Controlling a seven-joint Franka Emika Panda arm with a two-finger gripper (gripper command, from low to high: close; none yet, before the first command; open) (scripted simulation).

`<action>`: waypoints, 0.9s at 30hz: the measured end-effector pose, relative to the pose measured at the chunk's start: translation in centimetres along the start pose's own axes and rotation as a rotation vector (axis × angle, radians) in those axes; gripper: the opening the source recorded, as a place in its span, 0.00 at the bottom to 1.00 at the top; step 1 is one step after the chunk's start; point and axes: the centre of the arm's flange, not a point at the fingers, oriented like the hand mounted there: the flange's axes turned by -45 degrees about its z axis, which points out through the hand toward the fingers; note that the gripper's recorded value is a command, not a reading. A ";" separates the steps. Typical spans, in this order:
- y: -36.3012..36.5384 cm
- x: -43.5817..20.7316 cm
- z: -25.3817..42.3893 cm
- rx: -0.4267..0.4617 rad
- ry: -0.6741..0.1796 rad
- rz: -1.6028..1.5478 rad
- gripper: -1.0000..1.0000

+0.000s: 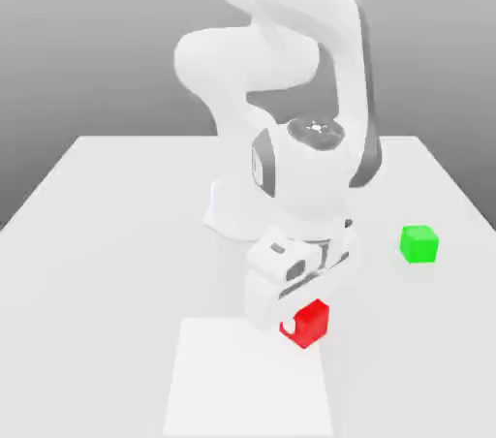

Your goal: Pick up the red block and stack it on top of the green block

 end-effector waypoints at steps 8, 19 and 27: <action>-2.2 1.0 -5.9 0.002 0.002 -0.072 0.00; -25.6 2.1 -9.0 0.007 0.005 -0.797 0.00; -32.2 -0.6 -5.9 -0.009 -0.001 -1.020 0.00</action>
